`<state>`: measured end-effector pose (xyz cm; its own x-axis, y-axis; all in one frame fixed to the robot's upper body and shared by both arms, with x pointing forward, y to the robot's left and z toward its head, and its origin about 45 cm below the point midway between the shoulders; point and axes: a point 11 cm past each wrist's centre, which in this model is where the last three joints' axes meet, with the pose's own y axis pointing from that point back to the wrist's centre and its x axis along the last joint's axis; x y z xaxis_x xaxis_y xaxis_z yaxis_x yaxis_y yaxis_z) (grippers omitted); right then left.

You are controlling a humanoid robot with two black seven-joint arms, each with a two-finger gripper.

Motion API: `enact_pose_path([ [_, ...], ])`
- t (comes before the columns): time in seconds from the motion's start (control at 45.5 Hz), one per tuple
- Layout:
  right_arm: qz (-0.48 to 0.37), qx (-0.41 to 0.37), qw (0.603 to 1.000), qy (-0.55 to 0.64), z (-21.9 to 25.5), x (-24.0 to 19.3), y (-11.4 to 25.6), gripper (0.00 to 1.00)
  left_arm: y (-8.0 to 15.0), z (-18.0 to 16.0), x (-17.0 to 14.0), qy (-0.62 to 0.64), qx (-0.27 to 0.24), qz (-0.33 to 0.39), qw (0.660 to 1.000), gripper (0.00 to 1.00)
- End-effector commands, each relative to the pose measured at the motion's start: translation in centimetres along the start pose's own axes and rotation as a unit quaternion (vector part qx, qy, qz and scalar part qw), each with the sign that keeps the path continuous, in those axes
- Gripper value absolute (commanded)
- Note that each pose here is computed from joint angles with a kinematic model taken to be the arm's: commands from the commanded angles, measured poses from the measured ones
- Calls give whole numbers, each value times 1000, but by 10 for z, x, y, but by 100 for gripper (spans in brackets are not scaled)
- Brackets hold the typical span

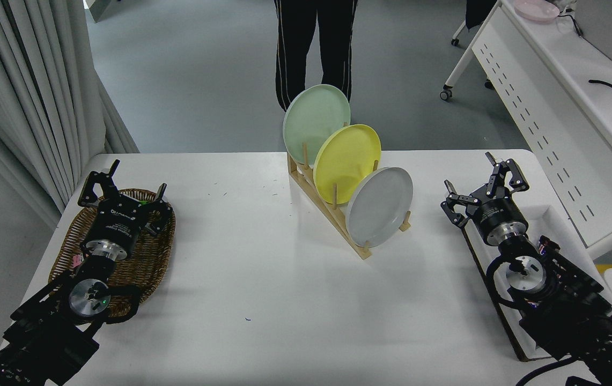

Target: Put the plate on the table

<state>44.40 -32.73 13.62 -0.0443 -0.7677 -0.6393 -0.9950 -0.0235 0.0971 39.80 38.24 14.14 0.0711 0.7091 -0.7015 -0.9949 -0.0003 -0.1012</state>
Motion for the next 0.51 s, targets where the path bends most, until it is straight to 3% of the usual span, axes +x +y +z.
enact_pose_path([
  [0.0, 5, 5, 1000, 8, -9, 4, -1, 100, 0, 0, 0, 0, 0, 0, 1000, 100],
  [0.484, 4, 5, 1000, 10, -12, 5, -1, 100, 0, 0, 0, 0, 0, 0, 1000, 100],
])
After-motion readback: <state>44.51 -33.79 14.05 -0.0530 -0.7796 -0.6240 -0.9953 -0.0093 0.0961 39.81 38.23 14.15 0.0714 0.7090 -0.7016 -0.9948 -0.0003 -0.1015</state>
